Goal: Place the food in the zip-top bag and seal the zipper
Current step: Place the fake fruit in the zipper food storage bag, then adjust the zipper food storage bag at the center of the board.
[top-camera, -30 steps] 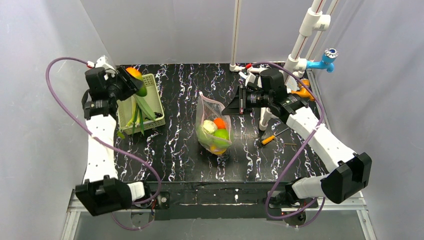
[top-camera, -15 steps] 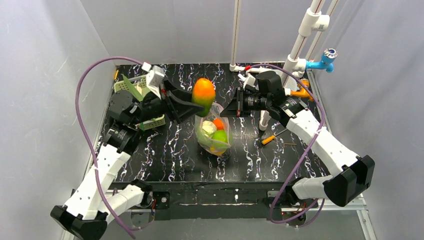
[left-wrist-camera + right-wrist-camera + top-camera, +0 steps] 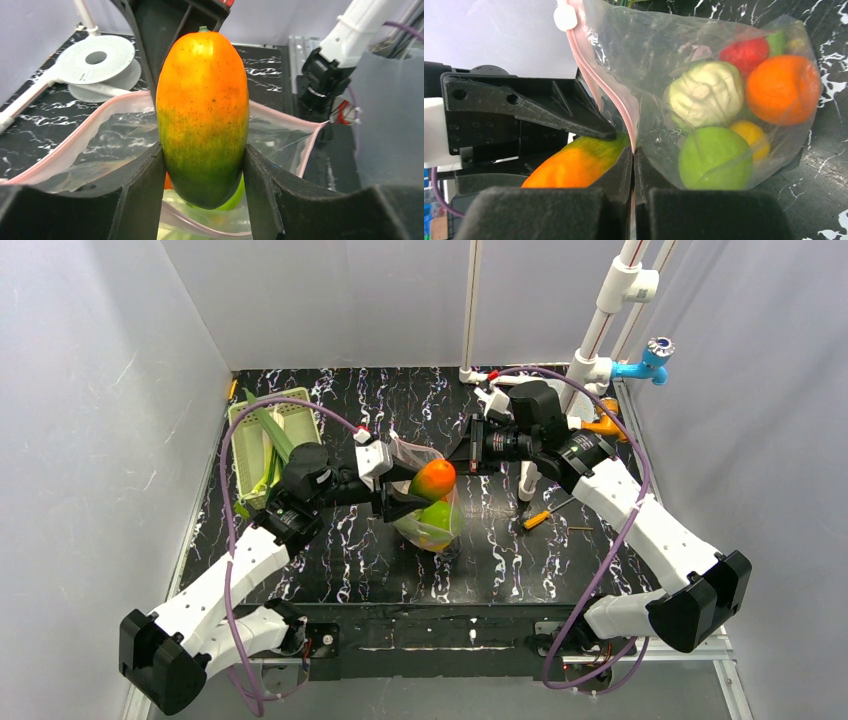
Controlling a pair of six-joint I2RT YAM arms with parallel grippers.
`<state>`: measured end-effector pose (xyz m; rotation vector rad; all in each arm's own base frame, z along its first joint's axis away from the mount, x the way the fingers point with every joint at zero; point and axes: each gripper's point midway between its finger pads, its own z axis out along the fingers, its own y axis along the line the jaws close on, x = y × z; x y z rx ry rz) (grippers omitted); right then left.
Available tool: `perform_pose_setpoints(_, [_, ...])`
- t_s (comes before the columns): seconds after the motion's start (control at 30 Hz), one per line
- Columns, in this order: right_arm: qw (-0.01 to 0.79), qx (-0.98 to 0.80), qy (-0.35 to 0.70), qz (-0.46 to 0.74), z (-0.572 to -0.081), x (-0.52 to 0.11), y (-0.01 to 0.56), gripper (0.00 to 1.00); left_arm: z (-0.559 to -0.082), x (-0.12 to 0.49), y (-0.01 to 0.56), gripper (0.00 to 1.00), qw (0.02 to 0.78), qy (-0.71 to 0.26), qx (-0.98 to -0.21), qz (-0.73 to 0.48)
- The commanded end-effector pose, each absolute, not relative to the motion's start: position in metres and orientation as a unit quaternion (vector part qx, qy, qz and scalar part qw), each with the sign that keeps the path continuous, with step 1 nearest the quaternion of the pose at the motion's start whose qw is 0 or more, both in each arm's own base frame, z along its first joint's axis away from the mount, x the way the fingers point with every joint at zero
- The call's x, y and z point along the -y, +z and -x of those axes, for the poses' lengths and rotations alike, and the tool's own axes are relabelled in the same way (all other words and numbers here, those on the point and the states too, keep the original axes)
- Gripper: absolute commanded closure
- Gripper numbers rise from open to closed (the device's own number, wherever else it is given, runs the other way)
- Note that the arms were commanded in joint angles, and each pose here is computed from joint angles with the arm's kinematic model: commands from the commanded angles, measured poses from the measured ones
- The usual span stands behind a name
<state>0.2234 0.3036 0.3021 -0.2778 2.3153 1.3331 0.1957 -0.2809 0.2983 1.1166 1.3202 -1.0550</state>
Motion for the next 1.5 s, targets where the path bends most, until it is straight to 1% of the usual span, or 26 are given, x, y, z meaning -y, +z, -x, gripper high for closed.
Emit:
perform_pose_setpoints(0.0, [0.248, -0.83, 0.49, 0.1, -0.221, -0.301, 0.324, 0.99, -0.218, 0.279, 0.298, 0.86, 0.595, -0.382, -0.529, -0.469])
perform_pose_setpoints(0.03, [0.25, -0.829, 0.491, 0.099, -0.221, -0.301, 0.324, 0.99, -0.219, 0.277, 0.3, 0.86, 0.599, -0.381, -0.532, -0.462])
perform_pose_setpoints(0.07, [0.253, -0.828, 0.491, 0.097, -0.221, -0.301, 0.323, 0.99, -0.22, 0.275, 0.305, 0.84, 0.609, -0.381, -0.531, -0.449])
perform_pose_setpoints(0.1, [0.255, -0.827, 0.491, 0.094, -0.222, -0.301, 0.322, 0.99, -0.219, 0.273, 0.307, 0.79, 0.615, -0.382, -0.529, -0.442])
perform_pose_setpoints(0.17, [0.257, -0.826, 0.493, 0.089, -0.222, -0.302, 0.321, 0.99, -0.221, 0.268, 0.307, 0.67, 0.624, -0.37, -0.535, -0.432])
perform_pose_setpoints(0.27, [0.259, -0.825, 0.494, 0.092, -0.221, -0.306, 0.322, 0.99, -0.227, 0.262, 0.304, 0.44, 0.628, -0.35, -0.552, -0.421])
perform_pose_setpoints(0.33, [0.259, -0.826, 0.491, 0.095, -0.22, -0.307, 0.321, 0.99, -0.231, 0.26, 0.304, 0.31, 0.628, -0.344, -0.565, -0.411])
perform_pose_setpoints(0.37, [0.261, -0.827, 0.489, 0.096, -0.221, -0.308, 0.32, 0.99, -0.232, 0.258, 0.305, 0.26, 0.627, -0.342, -0.57, -0.406])
perform_pose_setpoints(0.43, [0.263, -0.829, 0.485, 0.096, -0.223, -0.309, 0.318, 0.99, -0.23, 0.254, 0.309, 0.22, 0.631, -0.338, -0.572, -0.401])
perform_pose_setpoints(0.47, [0.264, -0.829, 0.485, 0.095, -0.224, -0.309, 0.319, 0.99, -0.23, 0.252, 0.312, 0.18, 0.635, -0.337, -0.571, -0.396])
perform_pose_setpoints(0.5, [0.265, -0.829, 0.483, 0.094, -0.225, -0.309, 0.319, 0.99, -0.229, 0.25, 0.313, 0.09, 0.639, -0.335, -0.57, -0.392])
perform_pose_setpoints(0.53, [0.267, -0.828, 0.484, 0.095, -0.226, -0.31, 0.322, 0.99, -0.228, 0.249, 0.314, 0.04, 0.644, -0.334, -0.567, -0.389])
perform_pose_setpoints(0.57, [0.269, -0.826, 0.486, 0.098, -0.227, -0.311, 0.325, 0.99, -0.227, 0.247, 0.315, 0.02, 0.649, -0.332, -0.566, -0.386])
perform_pose_setpoints(0.7, [0.276, -0.824, 0.483, 0.107, -0.228, -0.313, 0.331, 0.99, -0.233, 0.226, 0.33, 0.02, 0.681, -0.296, -0.576, -0.342])
perform_pose_setpoints(0.8, [0.284, -0.824, 0.478, 0.113, -0.231, -0.313, 0.332, 0.99, -0.255, 0.188, 0.336, 0.03, 0.723, -0.215, -0.605, -0.256])
perform_pose_setpoints(0.87, [0.288, -0.826, 0.468, 0.123, -0.232, -0.311, 0.331, 0.99, -0.27, 0.157, 0.335, 0.02, 0.74, -0.154, -0.628, -0.187])
perform_pose_setpoints(0.93, [0.295, -0.828, 0.456, 0.138, -0.234, -0.309, 0.332, 0.99, -0.281, 0.134, 0.325, 0.02, 0.735, -0.106, -0.656, -0.136])
perform_pose_setpoints(1.0, [0.3, -0.834, 0.436, 0.156, -0.235, -0.305, 0.329, 0.99, -0.287, 0.135, 0.317, 0.02, 0.715, -0.091, -0.679, -0.142])
perform_pose_setpoints(1.1, [0.298, -0.844, 0.405, 0.187, -0.23, -0.295, 0.324, 0.99, -0.288, 0.158, 0.31, 0.02, 0.687, -0.141, -0.692, -0.174])
perform_pose_setpoints(1.2, [0.297, -0.841, 0.391, 0.227, -0.222, -0.286, 0.317, 0.99, -0.276, 0.187, 0.314, 0.02, 0.681, -0.229, -0.656, -0.23])
perform_pose_setpoints(1.27, [0.271, -0.831, 0.419, 0.246, -0.213, -0.286, 0.313, 0.99, -0.258, 0.21, 0.317, 0.02, 0.666, -0.294, -0.619, -0.296])
perform_pose_setpoints(1.33, [0.243, -0.823, 0.451, 0.247, -0.208, -0.287, 0.311, 0.99, -0.244, 0.226, 0.314, 0.02, 0.64, -0.349, -0.599, -0.332])
perform_pose_setpoints(1.47, [0.238, -0.792, 0.499, 0.26, -0.197, -0.289, 0.312, 0.99, -0.257, 0.225, 0.298, 0.02, 0.62, -0.342, -0.625, -0.329])
